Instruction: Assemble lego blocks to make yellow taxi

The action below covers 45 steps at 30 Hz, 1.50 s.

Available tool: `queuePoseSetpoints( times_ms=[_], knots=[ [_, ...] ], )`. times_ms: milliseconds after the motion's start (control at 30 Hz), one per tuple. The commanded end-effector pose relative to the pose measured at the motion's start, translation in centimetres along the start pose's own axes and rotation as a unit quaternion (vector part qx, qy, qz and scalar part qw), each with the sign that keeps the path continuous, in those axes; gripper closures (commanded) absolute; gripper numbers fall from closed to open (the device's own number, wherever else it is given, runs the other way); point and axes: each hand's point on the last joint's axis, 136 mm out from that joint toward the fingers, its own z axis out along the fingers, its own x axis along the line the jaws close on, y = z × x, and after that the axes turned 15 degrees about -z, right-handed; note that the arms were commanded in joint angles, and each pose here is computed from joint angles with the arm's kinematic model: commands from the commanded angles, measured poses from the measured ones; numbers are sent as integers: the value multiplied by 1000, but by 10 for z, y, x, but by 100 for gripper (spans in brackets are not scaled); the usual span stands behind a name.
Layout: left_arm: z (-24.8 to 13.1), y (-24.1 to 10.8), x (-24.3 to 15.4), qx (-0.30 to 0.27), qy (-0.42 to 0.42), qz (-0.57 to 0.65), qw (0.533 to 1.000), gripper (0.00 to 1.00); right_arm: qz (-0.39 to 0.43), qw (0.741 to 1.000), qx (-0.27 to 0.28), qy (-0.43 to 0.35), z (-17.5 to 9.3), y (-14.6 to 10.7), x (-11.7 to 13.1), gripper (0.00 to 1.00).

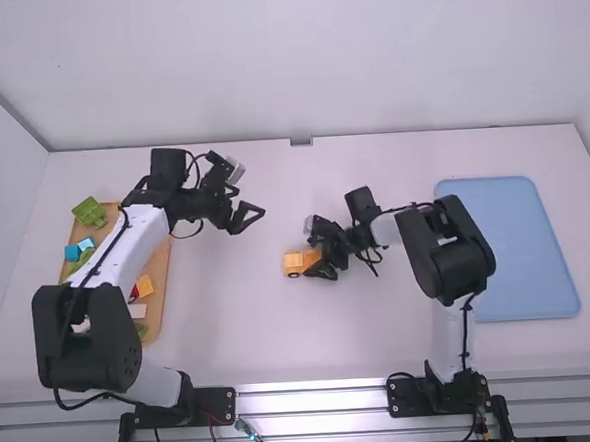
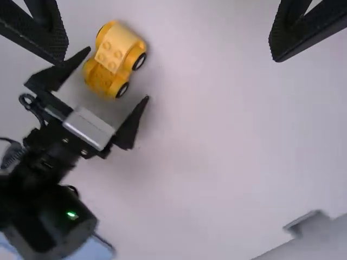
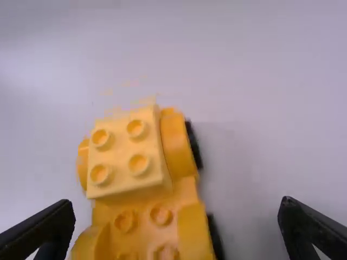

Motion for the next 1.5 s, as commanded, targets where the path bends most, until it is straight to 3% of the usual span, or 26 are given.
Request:
queuePoseSetpoints(
  times_ms=[0,233,333,467,633,867,1033,1100,1200,1333,1467],
  knots=[
    [-12,2,14,-13,20,-127,992,1,10,993,112,-19,-13,-25,-4,1],
    [-43,-18,62,-17,90,-240,967,1,34,975,215,-40,-66,-19,-11,1],
    [-77,-64,108,12,222,-383,896,1,45,965,249,-71,-91,-16,-21,1],
    [-121,-122,132,56,350,-491,796,1,62,950,275,-133,-119,-9,-40,1],
    [-152,-153,142,89,431,-500,746,1,38,941,287,-173,-139,7,-53,1],
    [-150,-166,153,133,446,-454,760,0,17,939,287,-187,-142,22,-57,1],
    [-146,-184,170,147,474,-463,734,1,8,928,317,-195,-142,21,-57,1],
    [-140,-194,174,165,472,-468,729,19,-2,921,335,-199,-140,21,-56,1],
    [-134,-201,179,173,469,-474,725,37,-14,913,353,-204,-138,22,-56,1],
    [-132,-213,181,177,454,-500,715,50,-29,902,376,-210,-136,24,-55,1],
    [-147,-233,184,168,480,-539,671,54,-32,903,370,-216,-136,27,-59,1]
  ],
)
